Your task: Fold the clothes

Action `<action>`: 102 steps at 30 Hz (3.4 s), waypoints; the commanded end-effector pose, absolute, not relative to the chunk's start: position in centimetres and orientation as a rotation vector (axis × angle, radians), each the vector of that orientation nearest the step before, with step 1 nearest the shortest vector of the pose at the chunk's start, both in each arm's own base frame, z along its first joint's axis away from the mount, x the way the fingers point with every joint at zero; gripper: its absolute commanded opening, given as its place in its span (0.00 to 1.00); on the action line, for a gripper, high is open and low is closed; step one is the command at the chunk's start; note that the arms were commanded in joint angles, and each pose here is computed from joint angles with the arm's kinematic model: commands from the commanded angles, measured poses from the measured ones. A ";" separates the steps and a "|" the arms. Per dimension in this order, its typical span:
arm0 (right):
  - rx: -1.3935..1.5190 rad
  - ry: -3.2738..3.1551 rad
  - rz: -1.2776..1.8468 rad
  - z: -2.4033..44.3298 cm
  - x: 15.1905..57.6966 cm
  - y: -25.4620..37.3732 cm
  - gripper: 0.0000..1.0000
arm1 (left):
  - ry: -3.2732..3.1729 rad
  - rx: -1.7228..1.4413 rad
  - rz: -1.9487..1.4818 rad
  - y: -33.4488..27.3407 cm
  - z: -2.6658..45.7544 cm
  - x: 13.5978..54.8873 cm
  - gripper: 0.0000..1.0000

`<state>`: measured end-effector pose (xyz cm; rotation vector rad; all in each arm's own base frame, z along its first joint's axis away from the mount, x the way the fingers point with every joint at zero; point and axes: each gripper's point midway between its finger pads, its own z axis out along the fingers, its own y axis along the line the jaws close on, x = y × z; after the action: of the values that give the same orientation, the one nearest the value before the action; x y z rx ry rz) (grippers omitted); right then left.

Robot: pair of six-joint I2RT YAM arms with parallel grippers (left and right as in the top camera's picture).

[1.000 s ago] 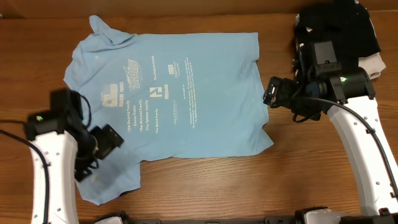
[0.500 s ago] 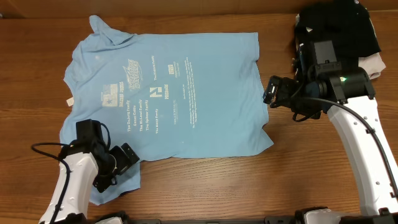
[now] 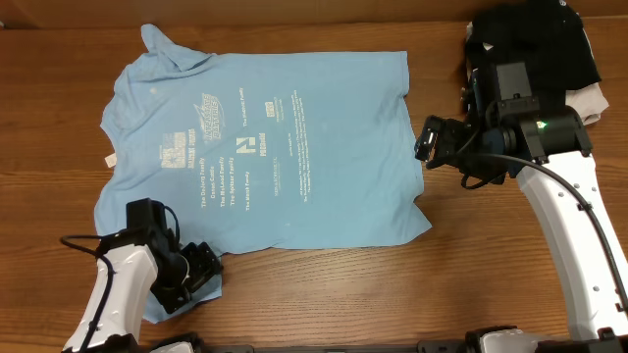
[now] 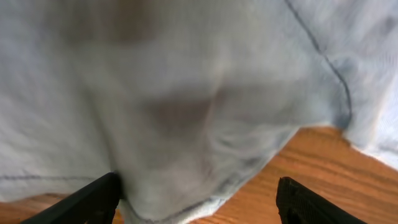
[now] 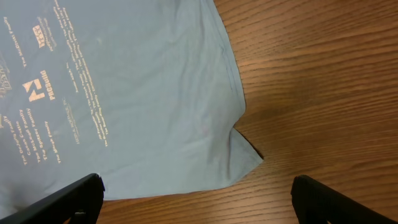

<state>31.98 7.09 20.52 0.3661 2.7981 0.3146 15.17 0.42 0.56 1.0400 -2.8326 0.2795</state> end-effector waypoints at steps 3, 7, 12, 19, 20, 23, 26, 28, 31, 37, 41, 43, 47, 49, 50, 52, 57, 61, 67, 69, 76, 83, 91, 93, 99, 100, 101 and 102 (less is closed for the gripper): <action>0.319 2.773 0.310 21.3 32.5 7.2 1.00 | -2.820 1.072 0.321 0.0 0.5 15.4 0.63; 0.315 2.772 0.309 21.3 32.5 7.2 1.00 | -2.851 1.077 0.260 0.8 0.3 15.6 0.19; 0.315 2.773 0.309 21.3 32.5 7.2 1.00 | -2.887 1.086 0.163 2.1 0.1 15.9 0.04; 0.324 2.787 0.306 21.2 32.2 7.2 1.00 | -2.998 1.054 0.244 2.4 2.8 19.6 0.04; 0.324 2.794 0.312 21.1 32.0 7.2 1.00 | -3.030 0.992 0.278 2.2 4.0 20.4 0.04; 0.332 2.813 0.346 20.9 31.6 7.6 1.00 | -3.087 0.892 0.293 2.4 7.6 21.9 0.04; 0.347 2.827 0.351 20.3 31.4 7.7 1.00 | -3.153 0.809 0.283 2.8 11.4 23.1 0.04; 0.358 2.841 0.348 19.7 31.2 7.7 1.00 | -3.192 0.768 0.278 3.0 13.3 23.7 0.04; 0.364 2.873 0.354 18.4 30.6 7.8 1.00 | -3.236 0.747 0.240 3.6 14.8 24.4 0.04; 0.371 2.958 0.450 15.6 28.8 8.9 0.96 | -3.255 0.720 0.231 3.7 15.0 24.6 0.04; 0.388 3.007 0.503 13.4 27.6 9.5 0.94 | -3.254 0.706 0.230 3.7 15.0 24.5 0.04; 0.401 3.035 0.521 11.9 26.8 9.6 0.93 | -3.257 0.695 0.227 3.7 15.0 24.5 0.04; 0.457 3.078 0.535 8.6 25.3 9.7 0.89 | -3.265 0.696 0.228 3.7 15.1 24.7 0.04; 0.480 3.093 0.529 7.0 24.5 9.6 0.87 | -3.268 0.696 0.228 3.8 15.1 24.7 0.04; 0.490 3.094 0.529 6.4 24.2 9.6 0.86 | -3.269 0.696 0.228 3.8 15.1 24.8 0.04; 0.524 3.089 0.520 5.1 23.9 9.6 0.82 | -3.272 0.697 0.228 3.8 15.1 24.8 0.04; 0.758 3.045 0.298 2.5 23.2 7.4 0.76 | -3.280 0.698 0.229 3.8 15.1 25.0 0.04; 0.896 2.985 0.173 1.3 22.9 6.0 0.76 | -3.287 0.699 0.225 3.9 15.2 25.2 0.04; 0.902 2.943 0.192 0.2 23.2 5.9 0.64 | -3.299 0.700 0.219 4.0 15.2 25.4 0.04; 0.896 2.930 0.202 0.0 23.5 6.0 0.56 | -3.300 0.702 0.213 4.1 15.2 25.4 0.04; 0.878 2.883 0.237 -0.8 24.2 6.1 0.47 | -3.303 0.704 0.196 4.3 15.2 25.4 0.04; 0.886 2.905 0.223 -2.0 23.7 6.0 0.45 | -3.306 0.705 0.195 4.3 15.2 25.5 0.04; 0.898 2.949 0.232 -2.9 23.0 6.4 0.25 | -3.307 0.704 0.191 4.3 15.2 25.5 0.04; 0.898 2.948 0.226 -2.9 23.0 6.3 0.18 | -3.312 0.705 0.190 4.4 15.2 25.6 0.04; 0.960 2.979 0.153 -0.9 23.1 4.8 0.04 | -3.315 0.708 0.158 4.7 15.2 25.6 0.04; 0.964 2.986 0.134 0.0 23.1 4.3 0.04 | -3.315 0.700 0.155 4.7 15.2 25.6 0.04; 0.958 2.998 0.119 1.1 23.2 3.8 0.04 | -3.316 0.682 0.153 4.7 15.2 25.5 0.04; 0.954 3.007 0.106 2.1 23.3 3.4 0.04 | -3.317 0.657 0.150 4.7 15.2 25.4 0.04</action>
<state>21.67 4.66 0.15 0.9851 3.0329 0.1337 25.17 4.29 14.55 0.7254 -3.2784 0.1906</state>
